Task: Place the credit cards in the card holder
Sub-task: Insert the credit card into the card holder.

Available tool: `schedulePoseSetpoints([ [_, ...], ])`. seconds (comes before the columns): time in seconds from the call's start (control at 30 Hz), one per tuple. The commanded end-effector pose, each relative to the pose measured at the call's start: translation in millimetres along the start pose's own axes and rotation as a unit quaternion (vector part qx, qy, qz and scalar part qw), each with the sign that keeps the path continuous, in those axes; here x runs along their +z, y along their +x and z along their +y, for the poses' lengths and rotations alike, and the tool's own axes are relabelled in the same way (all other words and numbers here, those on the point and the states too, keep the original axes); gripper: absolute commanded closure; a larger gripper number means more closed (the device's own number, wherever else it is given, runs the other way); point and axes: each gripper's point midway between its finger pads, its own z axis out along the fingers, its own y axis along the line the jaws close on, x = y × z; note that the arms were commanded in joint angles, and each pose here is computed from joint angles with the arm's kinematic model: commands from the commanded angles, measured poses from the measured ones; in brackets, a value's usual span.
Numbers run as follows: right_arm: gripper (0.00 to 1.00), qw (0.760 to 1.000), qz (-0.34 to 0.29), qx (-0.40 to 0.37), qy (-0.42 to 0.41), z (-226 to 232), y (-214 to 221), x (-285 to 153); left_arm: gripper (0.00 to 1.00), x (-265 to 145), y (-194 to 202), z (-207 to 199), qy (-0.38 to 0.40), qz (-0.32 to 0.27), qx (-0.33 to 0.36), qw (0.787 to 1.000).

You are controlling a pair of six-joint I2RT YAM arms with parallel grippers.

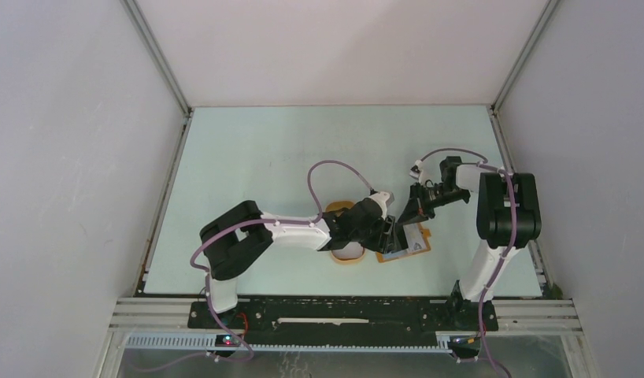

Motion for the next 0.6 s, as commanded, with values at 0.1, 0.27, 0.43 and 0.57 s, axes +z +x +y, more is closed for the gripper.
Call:
schedulePoseSetpoints([
  [0.1, 0.92, 1.0, 0.011, -0.009, 0.001, 2.4, -4.0, 0.6, 0.45, -1.0, -13.8, -2.5, -0.003, -0.007, -0.011, 1.0],
  [0.27, 0.88, 1.0, 0.017, -0.01, -0.002, 2.3, -2.2, 1.3, 0.47, -10.7, -10.1, 10.6, -0.045, 0.003, -0.017, 0.999],
  [0.43, 0.87, 1.0, 0.018, -0.012, -0.002, 2.2, -2.6, 1.6, 0.65, -17.7, -6.8, 30.0, -0.097, 0.001, -0.017, 0.995],
  [0.57, 0.86, 1.0, 0.02, -0.016, -0.001, 2.9, -2.1, 2.0, 0.73, -19.7, -5.6, 35.6, -0.112, 0.003, -0.014, 0.994],
])
